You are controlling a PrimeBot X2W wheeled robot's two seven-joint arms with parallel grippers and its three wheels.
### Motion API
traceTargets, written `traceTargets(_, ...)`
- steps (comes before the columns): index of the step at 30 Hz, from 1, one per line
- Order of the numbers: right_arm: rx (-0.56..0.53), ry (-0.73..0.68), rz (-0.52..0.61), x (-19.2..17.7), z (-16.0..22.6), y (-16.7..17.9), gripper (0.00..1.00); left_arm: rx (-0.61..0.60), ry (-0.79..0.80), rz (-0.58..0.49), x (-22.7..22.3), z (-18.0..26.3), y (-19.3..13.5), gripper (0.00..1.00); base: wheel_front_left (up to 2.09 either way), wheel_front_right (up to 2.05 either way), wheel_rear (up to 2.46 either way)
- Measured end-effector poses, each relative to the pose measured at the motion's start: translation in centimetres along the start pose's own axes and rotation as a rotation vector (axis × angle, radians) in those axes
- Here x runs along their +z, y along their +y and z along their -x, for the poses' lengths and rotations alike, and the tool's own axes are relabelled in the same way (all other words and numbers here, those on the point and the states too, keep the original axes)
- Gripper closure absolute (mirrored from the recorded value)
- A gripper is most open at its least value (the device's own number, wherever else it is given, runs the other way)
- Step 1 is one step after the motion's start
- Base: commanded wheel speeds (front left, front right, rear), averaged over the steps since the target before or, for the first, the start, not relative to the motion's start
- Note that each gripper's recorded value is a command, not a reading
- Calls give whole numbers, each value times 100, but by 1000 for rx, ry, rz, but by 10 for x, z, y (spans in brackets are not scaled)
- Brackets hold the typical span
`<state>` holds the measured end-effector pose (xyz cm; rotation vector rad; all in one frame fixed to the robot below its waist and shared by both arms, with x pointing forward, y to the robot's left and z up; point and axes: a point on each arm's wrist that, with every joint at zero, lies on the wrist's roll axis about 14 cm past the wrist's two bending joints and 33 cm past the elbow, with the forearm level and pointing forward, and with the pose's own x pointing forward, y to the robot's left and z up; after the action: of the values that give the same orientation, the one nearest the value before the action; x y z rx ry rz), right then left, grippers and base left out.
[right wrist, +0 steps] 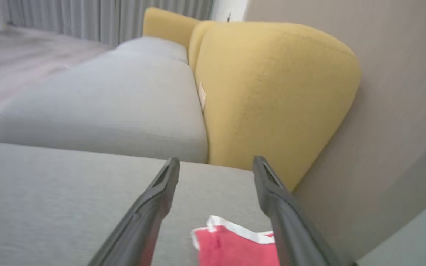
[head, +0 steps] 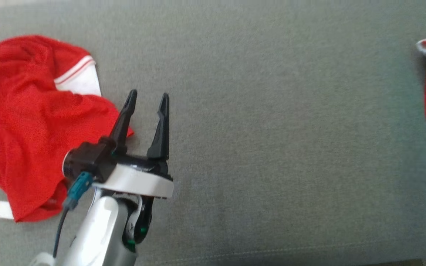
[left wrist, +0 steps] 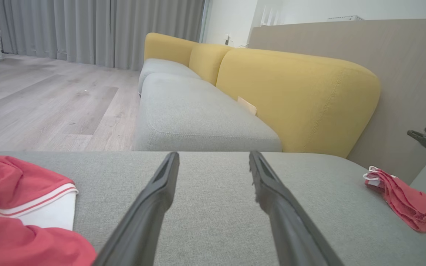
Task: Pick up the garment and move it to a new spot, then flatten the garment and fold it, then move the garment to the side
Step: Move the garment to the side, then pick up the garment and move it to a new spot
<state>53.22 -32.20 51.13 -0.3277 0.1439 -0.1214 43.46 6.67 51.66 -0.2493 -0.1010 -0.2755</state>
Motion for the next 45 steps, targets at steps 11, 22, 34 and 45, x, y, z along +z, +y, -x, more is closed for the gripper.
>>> traceTargets(11,151,-185,-342,39,82,102,0,25,-86,-18,38,28,-4,0,0,0,0)
traceTargets(22,185,-179,-465,13,158,122,0,58,-56,-14,33,61,-2,0,0,0,0)
traceTargets(34,185,-200,-495,11,179,123,0,64,-20,-12,22,75,-1,0,0,0,0)
traceTargets(45,192,-213,-503,15,180,125,0,68,-17,-3,21,76,0,0,0,0,0)
